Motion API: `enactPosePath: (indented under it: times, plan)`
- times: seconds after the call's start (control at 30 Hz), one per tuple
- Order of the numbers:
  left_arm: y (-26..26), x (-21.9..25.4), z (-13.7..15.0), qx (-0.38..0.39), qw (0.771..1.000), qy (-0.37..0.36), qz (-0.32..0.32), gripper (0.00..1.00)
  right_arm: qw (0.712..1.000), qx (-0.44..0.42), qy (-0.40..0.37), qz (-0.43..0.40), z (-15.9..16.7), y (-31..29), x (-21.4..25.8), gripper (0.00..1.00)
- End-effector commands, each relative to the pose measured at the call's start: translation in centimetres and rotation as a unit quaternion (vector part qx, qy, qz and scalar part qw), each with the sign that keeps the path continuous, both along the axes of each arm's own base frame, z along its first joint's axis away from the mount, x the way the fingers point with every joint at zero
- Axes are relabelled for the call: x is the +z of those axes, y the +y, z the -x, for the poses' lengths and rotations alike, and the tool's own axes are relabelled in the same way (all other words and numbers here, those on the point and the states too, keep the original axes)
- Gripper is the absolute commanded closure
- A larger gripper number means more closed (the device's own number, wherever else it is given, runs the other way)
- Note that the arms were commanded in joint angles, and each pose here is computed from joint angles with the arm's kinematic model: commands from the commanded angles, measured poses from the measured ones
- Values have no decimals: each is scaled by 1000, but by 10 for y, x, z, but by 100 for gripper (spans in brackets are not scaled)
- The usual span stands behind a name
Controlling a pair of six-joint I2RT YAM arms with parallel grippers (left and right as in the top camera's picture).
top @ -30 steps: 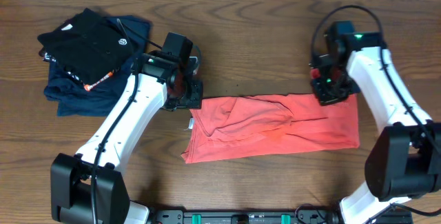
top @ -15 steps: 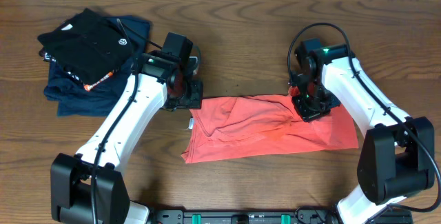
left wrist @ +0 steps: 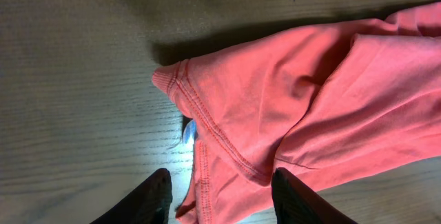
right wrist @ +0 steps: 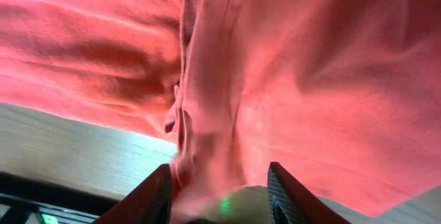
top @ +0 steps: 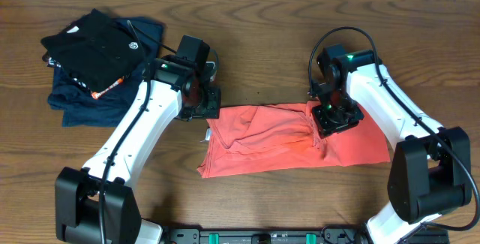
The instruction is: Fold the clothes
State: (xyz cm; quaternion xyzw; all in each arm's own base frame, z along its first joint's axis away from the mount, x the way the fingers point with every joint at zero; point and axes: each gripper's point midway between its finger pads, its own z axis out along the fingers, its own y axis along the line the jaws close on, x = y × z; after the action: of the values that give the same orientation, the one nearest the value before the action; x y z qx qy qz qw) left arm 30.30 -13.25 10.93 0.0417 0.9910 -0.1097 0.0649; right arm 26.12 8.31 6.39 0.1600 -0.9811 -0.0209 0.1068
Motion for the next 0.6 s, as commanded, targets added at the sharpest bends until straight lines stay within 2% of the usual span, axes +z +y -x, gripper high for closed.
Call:
enactPosePath:
  times: [0.0,0.13,0.17,0.27,0.4,0.47,0.57]
  plan:
    - [0,2,0,5,1000,3,-1,50,1000,0,-7,-17,0,8,4,57]
    - [3,1,8,5,1000,18,-6,50,999,-16,-34,5,-15,-1,9,57]
    - [4,0,10,5,1000,23,-8,43,998,-26,-46,24,-21,-7,12,57]
    - [7,-6,20,5,999,43,-14,34,993,-59,-81,68,-36,-26,24,57]
    - [11,-20,32,5,997,69,-23,29,985,-101,-109,91,-47,-46,36,55]
    - [11,-27,34,4,997,74,-22,24,983,-114,-111,91,-49,-53,37,55]
    - [6,-38,34,2,997,77,-9,23,983,-129,-103,85,-47,-59,36,55]
